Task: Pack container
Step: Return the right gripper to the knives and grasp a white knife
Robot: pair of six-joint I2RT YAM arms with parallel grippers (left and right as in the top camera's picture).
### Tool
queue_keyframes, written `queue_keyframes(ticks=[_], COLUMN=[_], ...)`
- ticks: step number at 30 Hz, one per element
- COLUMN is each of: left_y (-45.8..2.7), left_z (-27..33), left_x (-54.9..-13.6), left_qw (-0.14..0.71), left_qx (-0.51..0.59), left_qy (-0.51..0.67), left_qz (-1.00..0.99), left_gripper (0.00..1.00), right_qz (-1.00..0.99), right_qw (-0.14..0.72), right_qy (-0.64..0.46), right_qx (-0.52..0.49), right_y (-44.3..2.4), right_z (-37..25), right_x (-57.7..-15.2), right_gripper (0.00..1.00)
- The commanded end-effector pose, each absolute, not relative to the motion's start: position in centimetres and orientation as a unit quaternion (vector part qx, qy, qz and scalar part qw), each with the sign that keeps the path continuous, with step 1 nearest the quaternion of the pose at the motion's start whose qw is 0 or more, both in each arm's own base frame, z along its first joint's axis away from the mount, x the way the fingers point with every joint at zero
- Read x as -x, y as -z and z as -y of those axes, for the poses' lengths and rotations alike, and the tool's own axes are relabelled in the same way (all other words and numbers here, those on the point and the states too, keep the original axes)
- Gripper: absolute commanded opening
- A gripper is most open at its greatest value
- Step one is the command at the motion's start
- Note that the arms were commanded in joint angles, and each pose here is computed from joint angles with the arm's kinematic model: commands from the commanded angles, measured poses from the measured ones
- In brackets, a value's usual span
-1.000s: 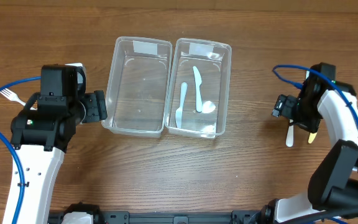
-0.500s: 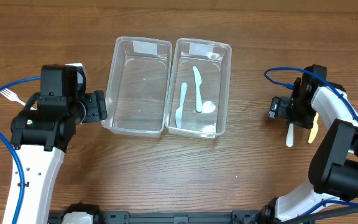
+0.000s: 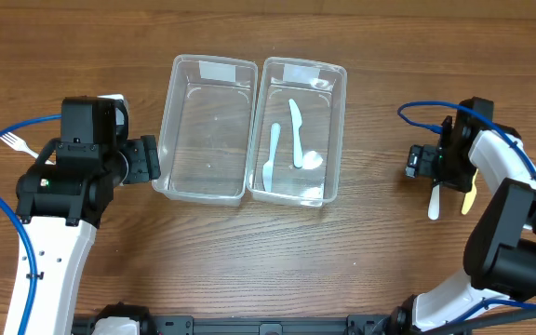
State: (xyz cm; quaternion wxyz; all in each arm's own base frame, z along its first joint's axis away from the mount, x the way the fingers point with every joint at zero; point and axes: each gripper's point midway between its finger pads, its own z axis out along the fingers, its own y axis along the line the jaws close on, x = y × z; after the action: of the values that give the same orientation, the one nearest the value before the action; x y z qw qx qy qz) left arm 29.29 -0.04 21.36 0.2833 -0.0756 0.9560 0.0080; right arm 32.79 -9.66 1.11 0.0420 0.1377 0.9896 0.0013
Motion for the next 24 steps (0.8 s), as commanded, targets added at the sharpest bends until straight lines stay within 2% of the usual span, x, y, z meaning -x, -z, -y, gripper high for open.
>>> queue_keyframes(ticks=[1,19,24], left_y=[-22.1,-22.0,-22.0], left_z=[0.1,0.1,0.1], left_x=[-29.5,-29.3,-29.3], left_qw=[0.292,0.288,0.288], left_qx=[0.074,0.074,0.074], left_qy=[-0.003,-0.004,-0.004], left_qz=[-0.954,-0.955,-0.955], left_gripper=[0.81,0.81,0.81], right_qz=[-0.989,-0.989,-0.989], right_qw=[0.03,-0.005,0.001], right_qy=[-0.008,-0.027,-0.026], right_qx=[-0.143,-0.143,-0.143], right_y=[-0.3,2.6,2.5], right_z=[9.9,9.0,9.1], right_x=[-31.7,-30.5,-30.9], right_gripper=[0.93,0.92,0.7])
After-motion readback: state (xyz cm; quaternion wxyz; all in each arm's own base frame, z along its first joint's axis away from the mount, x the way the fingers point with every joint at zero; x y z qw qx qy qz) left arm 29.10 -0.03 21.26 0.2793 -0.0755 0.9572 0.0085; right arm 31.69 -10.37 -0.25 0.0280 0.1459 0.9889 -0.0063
